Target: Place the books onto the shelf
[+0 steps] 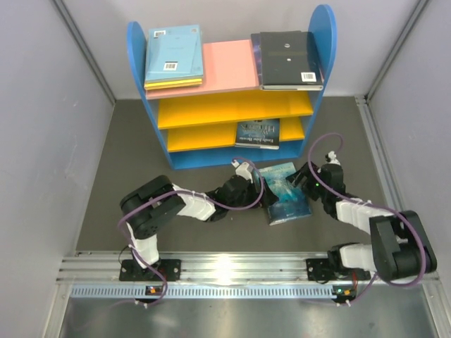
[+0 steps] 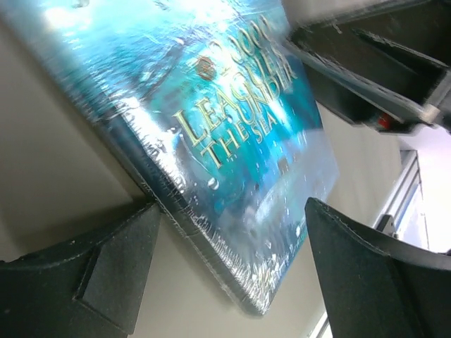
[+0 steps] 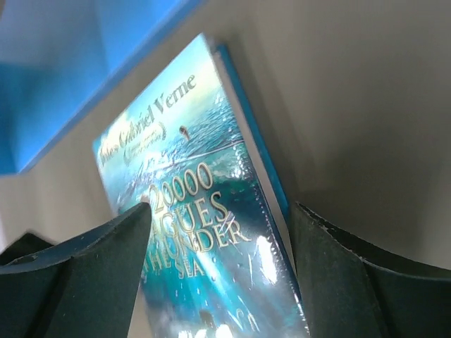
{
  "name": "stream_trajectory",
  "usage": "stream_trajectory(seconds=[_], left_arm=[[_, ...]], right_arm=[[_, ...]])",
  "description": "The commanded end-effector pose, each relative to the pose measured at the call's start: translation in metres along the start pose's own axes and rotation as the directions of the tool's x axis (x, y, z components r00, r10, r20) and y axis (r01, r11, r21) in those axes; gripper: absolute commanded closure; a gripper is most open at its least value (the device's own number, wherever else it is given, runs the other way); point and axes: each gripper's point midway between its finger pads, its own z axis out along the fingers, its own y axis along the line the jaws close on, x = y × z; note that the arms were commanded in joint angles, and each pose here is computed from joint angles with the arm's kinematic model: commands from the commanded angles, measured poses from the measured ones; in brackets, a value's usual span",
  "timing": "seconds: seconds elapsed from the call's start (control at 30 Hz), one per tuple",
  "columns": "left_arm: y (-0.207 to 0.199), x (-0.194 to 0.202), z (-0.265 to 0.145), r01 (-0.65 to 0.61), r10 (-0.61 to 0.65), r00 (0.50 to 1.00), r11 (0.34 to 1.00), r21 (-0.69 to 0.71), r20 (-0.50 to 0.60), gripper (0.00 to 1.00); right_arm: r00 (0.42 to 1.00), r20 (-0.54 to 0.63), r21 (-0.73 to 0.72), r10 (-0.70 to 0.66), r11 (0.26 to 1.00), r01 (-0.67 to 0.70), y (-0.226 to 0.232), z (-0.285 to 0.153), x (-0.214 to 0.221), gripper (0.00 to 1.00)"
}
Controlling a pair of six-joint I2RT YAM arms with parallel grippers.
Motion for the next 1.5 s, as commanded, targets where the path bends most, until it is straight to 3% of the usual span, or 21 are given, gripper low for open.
stream_trajectory(seconds=[0.0, 0.1, 0.13, 0.23, 0.27, 0.53, 0.9, 1.2, 1.47], left_arm=[[-0.006, 0.062, 0.005, 0.028, -0.01, 0.978, 0.996, 0.085, -0.208, 0.1], [-0.02, 0.059, -0.004, 0.072, -0.039, 0.981, 0.983, 0.17, -0.191, 0.1], [-0.02, 0.054, -0.006, 0.075, -0.046, 0.985, 0.982, 0.172, -0.169, 0.1], [-0.023, 0.045, -0.019, 0.065, -0.043, 0.992, 0.98, 0.186, -0.122, 0.1], [-0.022, 0.039, -0.021, 0.061, -0.044, 0.994, 0.981, 0.182, -0.097, 0.1], [-0.038, 0.016, -0.049, 0.082, -0.082, 0.997, 0.969, 0.233, -0.01, 0.1], [-0.07, 0.004, -0.085, 0.149, -0.161, 0.987, 0.916, 0.373, 0.003, 0.11], [-0.11, 0.004, -0.116, 0.058, -0.047, 0.998, 0.874, 0.482, -0.036, 0.1], [-0.131, -0.007, -0.144, 0.073, -0.098, 0.995, 0.789, 0.61, 0.007, 0.1]], right_arm=[[0.954, -0.3, -0.085, 0.021, 0.995, -0.049, 0.018, 0.0, 0.097, 0.25], [0.933, -0.358, -0.085, 0.029, 0.994, -0.063, 0.019, -0.001, 0.126, 0.32], [0.933, -0.358, -0.102, 0.023, 0.993, -0.064, 0.022, -0.001, 0.128, 0.41], [0.919, -0.395, -0.102, 0.016, 0.993, -0.061, 0.022, -0.006, 0.147, 0.54], [0.914, -0.405, -0.095, 0.014, 0.994, -0.058, 0.019, -0.008, 0.153, 0.64], [0.884, -0.467, -0.128, -0.01, 0.99, -0.057, 0.023, -0.032, 0.189, 0.99], [0.847, -0.531, -0.158, -0.034, 0.986, -0.059, 0.041, -0.035, 0.233, 1.0], [0.817, -0.575, -0.202, -0.042, 0.975, -0.092, 0.055, -0.036, 0.259, 1.0], [0.814, -0.578, -0.203, -0.046, 0.975, -0.089, 0.053, -0.041, 0.266, 1.0]])
